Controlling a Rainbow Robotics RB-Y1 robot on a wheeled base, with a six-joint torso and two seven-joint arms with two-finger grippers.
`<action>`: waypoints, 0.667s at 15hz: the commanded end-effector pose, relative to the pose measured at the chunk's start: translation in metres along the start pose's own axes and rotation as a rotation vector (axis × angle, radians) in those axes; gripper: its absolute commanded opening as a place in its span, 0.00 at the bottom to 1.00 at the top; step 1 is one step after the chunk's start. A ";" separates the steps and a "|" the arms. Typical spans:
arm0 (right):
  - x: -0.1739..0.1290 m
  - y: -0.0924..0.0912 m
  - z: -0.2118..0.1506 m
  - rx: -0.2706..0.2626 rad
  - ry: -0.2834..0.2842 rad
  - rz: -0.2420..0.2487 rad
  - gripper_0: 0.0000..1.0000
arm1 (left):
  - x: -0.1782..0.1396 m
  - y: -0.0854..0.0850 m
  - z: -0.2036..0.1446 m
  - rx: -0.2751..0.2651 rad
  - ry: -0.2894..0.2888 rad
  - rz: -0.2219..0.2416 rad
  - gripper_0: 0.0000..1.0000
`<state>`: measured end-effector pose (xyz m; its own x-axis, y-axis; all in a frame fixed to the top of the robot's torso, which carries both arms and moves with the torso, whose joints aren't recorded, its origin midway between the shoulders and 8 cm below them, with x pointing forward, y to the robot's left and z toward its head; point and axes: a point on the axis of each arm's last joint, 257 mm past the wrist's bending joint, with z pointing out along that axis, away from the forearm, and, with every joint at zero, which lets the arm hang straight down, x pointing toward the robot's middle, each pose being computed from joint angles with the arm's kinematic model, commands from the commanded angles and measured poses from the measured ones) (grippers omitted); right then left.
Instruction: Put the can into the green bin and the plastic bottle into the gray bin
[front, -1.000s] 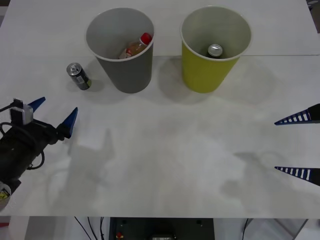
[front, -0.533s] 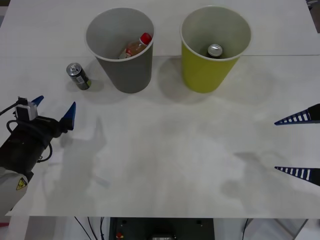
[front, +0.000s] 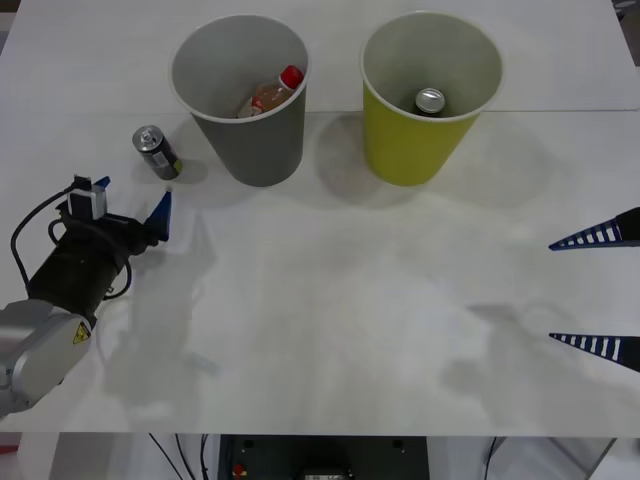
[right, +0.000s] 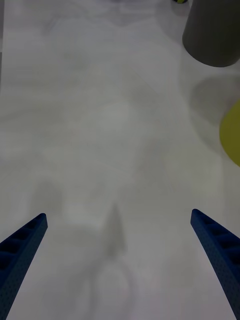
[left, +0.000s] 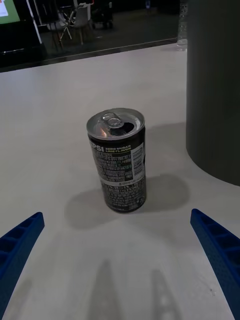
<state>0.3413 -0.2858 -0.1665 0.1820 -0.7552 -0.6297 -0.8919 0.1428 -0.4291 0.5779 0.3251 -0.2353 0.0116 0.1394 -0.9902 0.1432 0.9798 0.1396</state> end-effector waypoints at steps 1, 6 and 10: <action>0.000 0.000 0.000 0.000 0.000 0.000 1.00 | -0.003 -0.001 0.019 -0.001 0.004 0.014 1.00; 0.000 0.000 0.000 0.000 0.000 0.000 1.00 | -0.006 0.001 0.044 -0.025 0.007 0.016 1.00; 0.000 0.000 0.000 0.000 0.000 0.000 1.00 | -0.008 0.006 0.063 -0.058 0.015 0.009 1.00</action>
<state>0.3413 -0.2859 -0.1666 0.1818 -0.7553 -0.6297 -0.8919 0.1430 -0.4290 0.6372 0.3206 -0.2284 -0.0020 0.1528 -0.9883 0.0917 0.9841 0.1519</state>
